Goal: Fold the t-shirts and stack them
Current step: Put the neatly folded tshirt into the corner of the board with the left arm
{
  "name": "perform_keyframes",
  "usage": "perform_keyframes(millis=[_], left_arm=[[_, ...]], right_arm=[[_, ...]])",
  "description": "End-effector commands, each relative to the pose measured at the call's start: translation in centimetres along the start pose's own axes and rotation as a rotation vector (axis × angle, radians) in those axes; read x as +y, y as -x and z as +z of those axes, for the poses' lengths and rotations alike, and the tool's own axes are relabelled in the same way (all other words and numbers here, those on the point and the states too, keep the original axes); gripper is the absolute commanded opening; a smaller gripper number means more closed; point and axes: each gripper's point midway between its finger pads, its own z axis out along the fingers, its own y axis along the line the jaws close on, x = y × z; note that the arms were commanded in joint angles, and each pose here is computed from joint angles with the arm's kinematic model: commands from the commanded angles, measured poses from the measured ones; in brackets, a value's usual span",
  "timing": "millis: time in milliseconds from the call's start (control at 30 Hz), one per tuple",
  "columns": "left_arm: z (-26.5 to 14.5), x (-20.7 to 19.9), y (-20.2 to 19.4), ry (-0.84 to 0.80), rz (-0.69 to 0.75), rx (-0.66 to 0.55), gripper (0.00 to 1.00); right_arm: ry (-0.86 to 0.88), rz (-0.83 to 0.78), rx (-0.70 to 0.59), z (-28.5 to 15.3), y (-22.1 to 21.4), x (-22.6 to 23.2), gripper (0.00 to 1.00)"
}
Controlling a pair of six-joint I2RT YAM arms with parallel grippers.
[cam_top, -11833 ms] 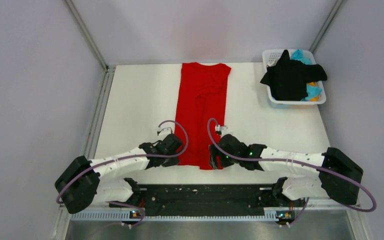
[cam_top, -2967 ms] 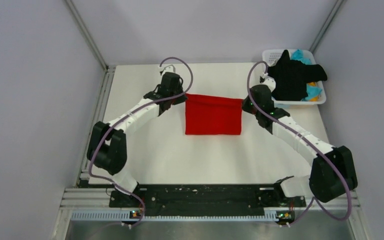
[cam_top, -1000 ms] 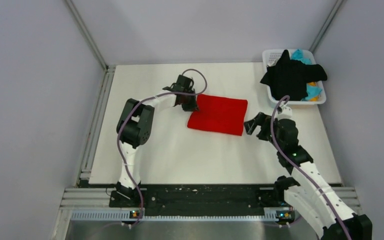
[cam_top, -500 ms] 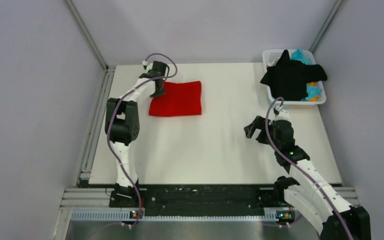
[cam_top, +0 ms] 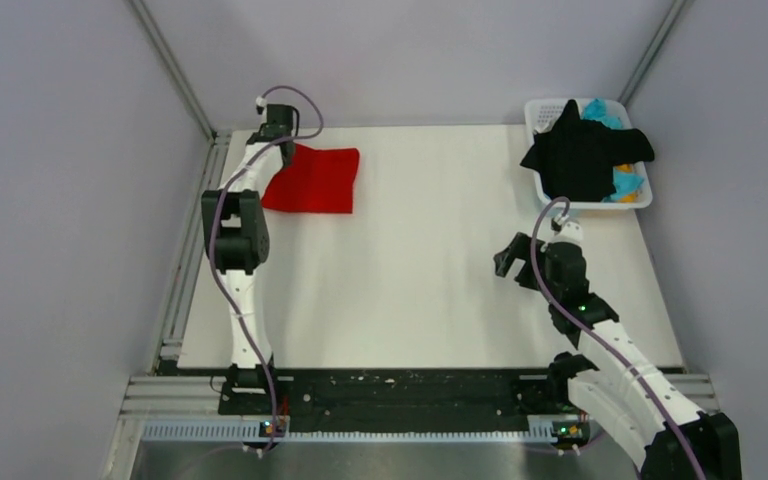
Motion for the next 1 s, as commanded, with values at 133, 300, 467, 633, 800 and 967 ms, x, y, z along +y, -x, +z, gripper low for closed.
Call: perform_keyframes(millis=[133,300,467,633,800,967], left_arm=[[3.3,7.3,5.7,0.161,0.0,-0.127,0.0],[5.0,9.2,7.0,0.218,-0.026,-0.154,0.0],[5.4,11.2,8.3,0.267,-0.074,-0.195,0.17],[3.6,11.8,10.1,0.255,-0.13,-0.225,0.67],[0.4,7.5,10.3,-0.035,-0.323,-0.204,0.92],[-4.5,3.4,10.6,-0.287,-0.485,-0.194,0.98]], right_arm=[[-0.033,-0.014,-0.043,0.0,0.6,-0.7,0.99],[-0.029,-0.015,-0.065,-0.2,0.9,-0.8,0.99],[-0.019,-0.014,-0.09,-0.3,1.3,-0.6,0.99],[0.022,-0.018,-0.094,-0.4,1.5,0.1,0.99],[0.044,-0.018,-0.124,-0.1,1.4,0.2,0.99],[0.066,-0.01,-0.136,-0.4,1.5,0.5,0.99]])
